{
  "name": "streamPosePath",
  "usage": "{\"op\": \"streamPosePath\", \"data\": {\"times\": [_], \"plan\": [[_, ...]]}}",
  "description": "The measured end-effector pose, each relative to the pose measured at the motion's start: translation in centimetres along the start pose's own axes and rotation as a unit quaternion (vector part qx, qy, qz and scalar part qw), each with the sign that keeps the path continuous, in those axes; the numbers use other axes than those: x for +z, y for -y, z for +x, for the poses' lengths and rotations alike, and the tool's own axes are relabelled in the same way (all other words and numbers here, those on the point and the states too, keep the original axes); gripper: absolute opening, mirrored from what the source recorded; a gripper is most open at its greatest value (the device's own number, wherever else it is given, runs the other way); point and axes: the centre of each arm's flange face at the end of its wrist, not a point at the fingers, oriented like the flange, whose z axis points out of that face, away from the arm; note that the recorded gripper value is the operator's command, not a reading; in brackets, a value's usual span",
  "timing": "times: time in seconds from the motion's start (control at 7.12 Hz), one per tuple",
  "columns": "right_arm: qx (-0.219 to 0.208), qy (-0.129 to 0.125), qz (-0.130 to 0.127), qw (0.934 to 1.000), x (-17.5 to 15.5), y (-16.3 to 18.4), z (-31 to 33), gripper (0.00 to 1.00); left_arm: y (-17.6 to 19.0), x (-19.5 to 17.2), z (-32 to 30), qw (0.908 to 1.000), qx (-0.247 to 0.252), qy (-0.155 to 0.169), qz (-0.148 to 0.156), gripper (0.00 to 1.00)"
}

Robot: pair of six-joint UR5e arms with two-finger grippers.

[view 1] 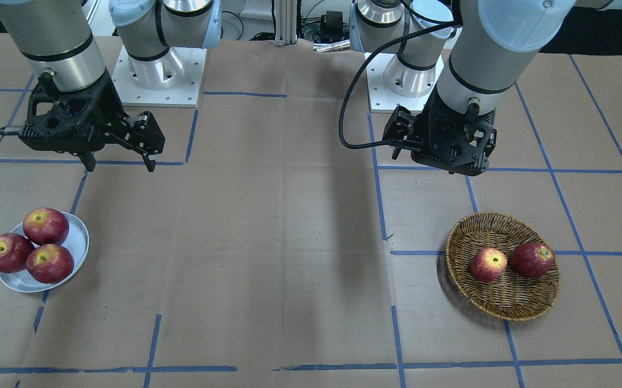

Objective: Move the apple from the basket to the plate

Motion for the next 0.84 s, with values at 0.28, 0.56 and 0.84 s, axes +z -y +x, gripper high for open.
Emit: {"op": "streamPosePath", "data": {"times": [0.28, 0.56, 0.84], "plan": [[0.000, 0.000, 0.000, 1.0000, 0.00, 0.00, 0.00, 1.00, 0.08, 0.11, -0.02, 1.0000, 0.000, 0.000, -0.001, 0.99], [0.000, 0.000, 0.000, 1.0000, 0.00, 0.00, 0.00, 1.00, 0.10, 0.13, -0.02, 1.0000, 0.000, 0.000, -0.002, 0.99], [0.000, 0.000, 0.000, 1.0000, 0.00, 0.00, 0.00, 1.00, 0.18, 0.19, -0.03, 1.0000, 0.000, -0.001, -0.002, 0.99]]}}
